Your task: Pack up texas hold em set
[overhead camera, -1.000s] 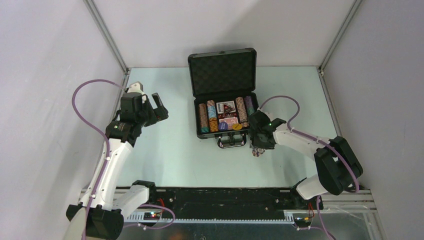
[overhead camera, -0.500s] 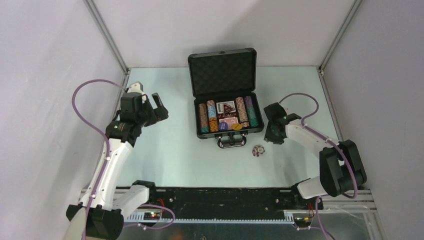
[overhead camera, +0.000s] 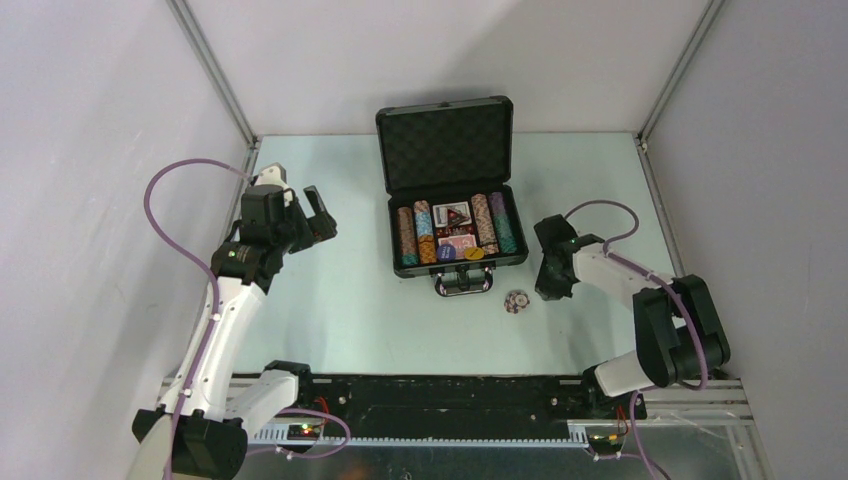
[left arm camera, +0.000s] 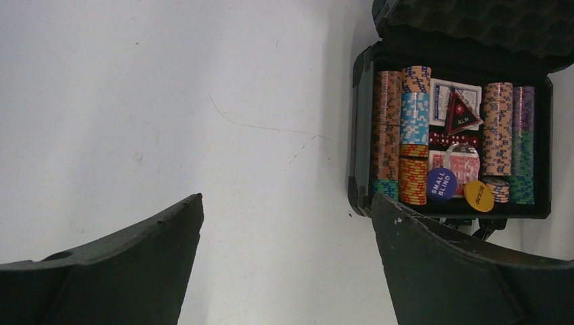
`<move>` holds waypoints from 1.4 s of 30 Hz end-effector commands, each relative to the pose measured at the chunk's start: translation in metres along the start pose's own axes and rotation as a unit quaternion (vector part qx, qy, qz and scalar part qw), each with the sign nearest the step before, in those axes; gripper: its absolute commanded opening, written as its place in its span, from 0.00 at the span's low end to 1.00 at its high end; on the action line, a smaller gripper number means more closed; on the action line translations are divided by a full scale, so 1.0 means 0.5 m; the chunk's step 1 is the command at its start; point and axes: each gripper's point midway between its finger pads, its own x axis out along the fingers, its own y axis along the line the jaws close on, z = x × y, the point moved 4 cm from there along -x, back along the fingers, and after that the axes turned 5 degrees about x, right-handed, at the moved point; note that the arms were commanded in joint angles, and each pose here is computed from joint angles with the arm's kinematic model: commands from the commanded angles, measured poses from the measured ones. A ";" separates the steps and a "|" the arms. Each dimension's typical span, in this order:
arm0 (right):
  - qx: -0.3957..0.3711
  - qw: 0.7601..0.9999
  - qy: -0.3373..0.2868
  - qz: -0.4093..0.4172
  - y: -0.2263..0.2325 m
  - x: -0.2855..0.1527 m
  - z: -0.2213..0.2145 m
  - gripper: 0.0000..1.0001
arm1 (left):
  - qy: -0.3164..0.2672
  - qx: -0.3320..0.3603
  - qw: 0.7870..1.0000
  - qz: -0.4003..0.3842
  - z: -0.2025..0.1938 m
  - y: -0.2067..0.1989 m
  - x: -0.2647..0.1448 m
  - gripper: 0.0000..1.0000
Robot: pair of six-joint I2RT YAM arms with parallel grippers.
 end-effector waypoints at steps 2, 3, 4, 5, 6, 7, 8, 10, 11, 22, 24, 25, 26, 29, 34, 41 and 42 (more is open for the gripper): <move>-0.009 1.000 0.015 0.017 0.010 0.014 -0.012 0.00 | -0.015 0.002 1.000 -0.009 0.011 -0.001 -0.002 0.98; -0.010 1.000 0.015 0.021 0.013 0.015 -0.012 0.00 | -0.015 0.002 1.000 -0.009 0.011 -0.001 -0.002 0.98; -0.014 1.000 0.018 0.021 0.014 0.017 -0.015 0.00 | -0.014 0.002 1.000 -0.009 0.010 -0.001 -0.001 0.98; -0.016 0.999 0.019 0.025 0.018 0.018 -0.017 0.00 | -0.014 0.002 1.000 -0.009 0.010 -0.001 -0.001 0.98; -0.020 0.999 0.020 0.029 0.023 0.018 -0.019 0.00 | -0.013 0.002 1.000 -0.009 0.010 -0.001 -0.001 0.98; -0.022 0.999 0.020 0.031 0.026 0.019 -0.020 0.00 | -0.014 0.002 1.000 -0.009 0.011 -0.001 -0.001 0.98; -0.026 0.999 0.020 0.035 0.031 0.019 -0.023 0.00 | -0.015 0.001 1.000 -0.009 0.011 -0.001 -0.002 0.98; -0.031 0.999 0.021 0.040 0.038 0.020 -0.026 0.00 | -0.015 0.001 1.000 -0.009 0.011 -0.001 -0.002 0.98; -0.032 0.998 0.021 0.041 0.041 0.020 -0.027 0.00 | -0.015 0.001 1.000 -0.008 0.011 0.000 -0.002 0.98; -0.047 0.997 0.025 0.048 0.058 0.023 -0.042 0.00 | -0.014 0.001 1.000 -0.008 0.011 0.000 -0.001 0.98; -0.048 0.997 0.025 0.051 0.060 0.022 -0.042 0.00 | -0.014 0.001 1.000 -0.007 0.010 0.001 -0.001 0.98; -0.049 0.997 0.025 0.053 0.062 0.021 -0.043 0.00 | -0.014 0.001 1.000 -0.007 0.010 0.001 -0.001 0.98; -0.050 0.997 0.025 0.054 0.063 0.021 -0.043 0.00 | -0.014 0.001 1.000 -0.007 0.010 0.000 -0.001 0.98; -0.054 0.997 0.024 0.056 0.069 0.019 -0.045 0.00 | -0.014 0.001 1.000 -0.008 0.011 0.000 -0.001 0.98; -0.061 0.996 0.026 0.056 0.077 0.020 -0.048 0.00 | -0.015 0.002 1.000 -0.007 0.011 0.000 -0.001 0.98; -0.055 0.997 0.020 0.042 0.065 0.020 -0.041 0.00 | -0.014 0.002 1.000 -0.008 0.011 0.000 -0.002 0.98; -0.053 0.998 0.017 0.038 0.061 0.018 -0.038 0.00 | -0.014 0.002 1.000 -0.007 0.010 0.000 -0.001 0.98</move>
